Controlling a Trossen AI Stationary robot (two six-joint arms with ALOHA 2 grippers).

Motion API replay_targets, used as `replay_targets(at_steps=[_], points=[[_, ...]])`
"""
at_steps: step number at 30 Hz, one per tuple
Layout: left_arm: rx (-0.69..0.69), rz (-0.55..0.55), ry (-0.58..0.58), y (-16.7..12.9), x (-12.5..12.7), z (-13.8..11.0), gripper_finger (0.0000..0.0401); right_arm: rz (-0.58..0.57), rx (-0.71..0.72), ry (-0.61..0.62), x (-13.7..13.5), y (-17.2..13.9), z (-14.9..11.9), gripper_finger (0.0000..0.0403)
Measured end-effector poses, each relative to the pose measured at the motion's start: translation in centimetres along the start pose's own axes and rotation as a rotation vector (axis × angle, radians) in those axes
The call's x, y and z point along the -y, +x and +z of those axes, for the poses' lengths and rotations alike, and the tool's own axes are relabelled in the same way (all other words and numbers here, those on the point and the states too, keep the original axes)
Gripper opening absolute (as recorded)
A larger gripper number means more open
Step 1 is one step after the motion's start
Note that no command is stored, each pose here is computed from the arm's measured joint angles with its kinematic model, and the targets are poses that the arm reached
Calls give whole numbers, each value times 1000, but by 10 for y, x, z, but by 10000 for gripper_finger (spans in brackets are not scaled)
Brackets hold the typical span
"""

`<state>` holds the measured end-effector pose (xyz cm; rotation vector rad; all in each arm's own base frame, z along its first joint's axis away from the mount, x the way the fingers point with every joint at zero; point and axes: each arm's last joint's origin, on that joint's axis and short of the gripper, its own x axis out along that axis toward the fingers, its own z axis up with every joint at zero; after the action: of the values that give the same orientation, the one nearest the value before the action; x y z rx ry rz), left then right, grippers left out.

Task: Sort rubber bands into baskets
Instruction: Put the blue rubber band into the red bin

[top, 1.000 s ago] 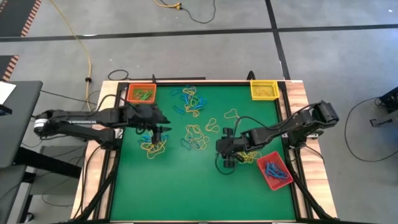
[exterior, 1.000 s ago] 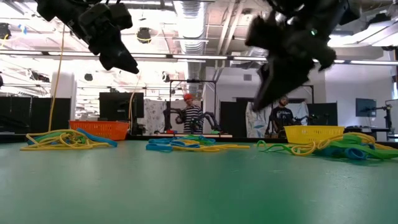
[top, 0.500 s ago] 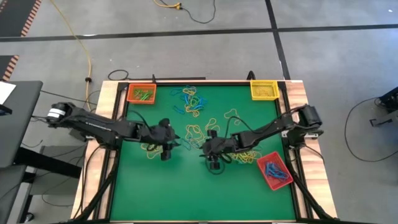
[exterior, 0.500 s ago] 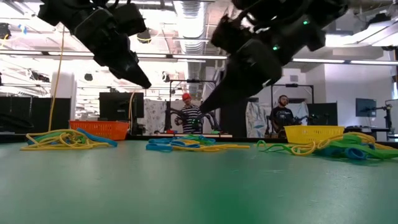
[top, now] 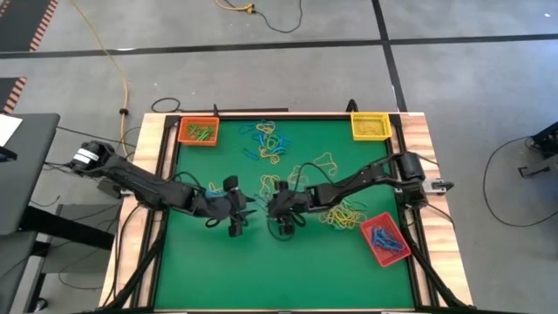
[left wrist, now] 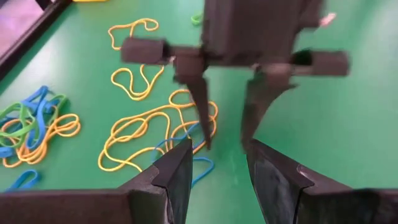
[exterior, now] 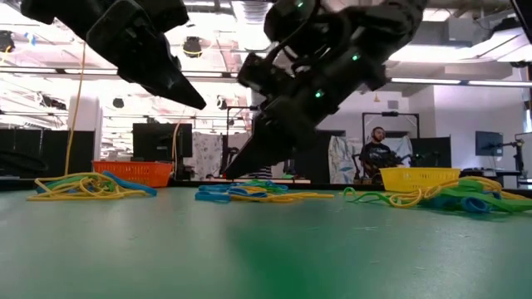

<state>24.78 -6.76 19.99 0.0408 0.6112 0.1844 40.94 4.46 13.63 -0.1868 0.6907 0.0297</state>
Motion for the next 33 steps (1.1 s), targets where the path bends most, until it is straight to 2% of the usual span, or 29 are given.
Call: replay_targets(at_steps=[4, 12, 20, 33], points=[[1, 0, 9, -3, 6, -2, 141, -15, -2, 9, 10, 4, 0, 165], [4, 41, 21, -7, 11, -5, 141, 85, 14, 37, 19, 5, -1, 138], [-24, 62, 6, -7, 10, -8, 141, 76, 92, 33, 19, 13, 1, 143], [-39, 61, 4, -11, 16, -12, 141, 65, 7, 57, 25, 35, -22, 139]])
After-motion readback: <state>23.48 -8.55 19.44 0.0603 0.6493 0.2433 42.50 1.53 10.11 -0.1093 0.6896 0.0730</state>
